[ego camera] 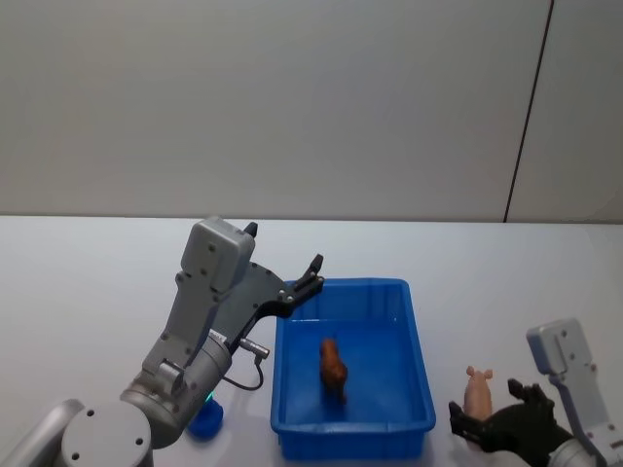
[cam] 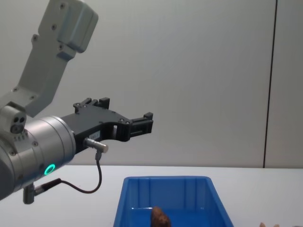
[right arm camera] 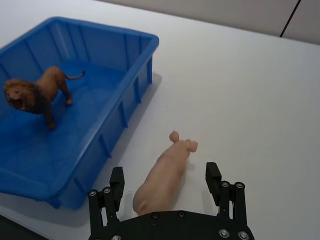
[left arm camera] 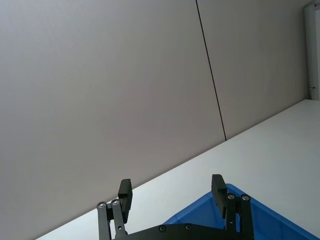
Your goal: Pick up the two dolls from the table and place them into the box.
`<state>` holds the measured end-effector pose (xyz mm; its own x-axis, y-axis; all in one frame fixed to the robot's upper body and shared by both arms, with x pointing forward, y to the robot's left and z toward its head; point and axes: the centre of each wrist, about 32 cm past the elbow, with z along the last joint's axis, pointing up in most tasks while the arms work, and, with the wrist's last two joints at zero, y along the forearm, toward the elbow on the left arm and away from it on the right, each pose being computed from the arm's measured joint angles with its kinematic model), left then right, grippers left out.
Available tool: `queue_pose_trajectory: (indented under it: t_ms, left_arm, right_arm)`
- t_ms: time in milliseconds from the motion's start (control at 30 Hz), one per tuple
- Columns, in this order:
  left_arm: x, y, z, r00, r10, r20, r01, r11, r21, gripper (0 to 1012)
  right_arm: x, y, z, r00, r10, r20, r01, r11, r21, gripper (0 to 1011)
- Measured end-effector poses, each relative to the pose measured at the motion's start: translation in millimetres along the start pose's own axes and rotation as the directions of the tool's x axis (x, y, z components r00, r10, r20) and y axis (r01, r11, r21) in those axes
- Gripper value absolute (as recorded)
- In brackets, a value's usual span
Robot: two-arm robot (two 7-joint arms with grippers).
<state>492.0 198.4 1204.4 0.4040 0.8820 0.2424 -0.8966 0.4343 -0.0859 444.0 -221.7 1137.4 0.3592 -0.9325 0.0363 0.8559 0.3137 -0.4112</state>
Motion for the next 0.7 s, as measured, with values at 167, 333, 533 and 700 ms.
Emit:
queue_pose_trajectory:
  t_ms: [167,333,533,700]
  left_arm:
    - [0.0,0.0,0.0,1.0000,0.000,0.000,0.000,1.0000,0.000,1001]
    - [0.0,0.0,0.0,1.0000,0.000,0.000,0.000,1.0000,0.000,1001]
    - [0.0,0.0,0.0,1.0000,0.000,0.000,0.000,1.0000,0.000,1001]
    - [0.0,0.0,0.0,1.0000,0.000,0.000,0.000,1.0000,0.000,1001]
  right_arm:
    - [0.0,3.8,-3.5,1.000,0.005,-0.008,-0.006,0.999,-0.039,1001]
    - [-0.1,6.7,-6.0,1.000,0.011,-0.016,-0.012,0.998,-0.068,999]
    - [-0.6,9.0,-8.1,0.999,0.019,-0.027,-0.022,0.996,-0.088,865]
    - [-1.3,9.9,-9.0,0.999,0.028,-0.035,-0.031,0.995,-0.093,744]
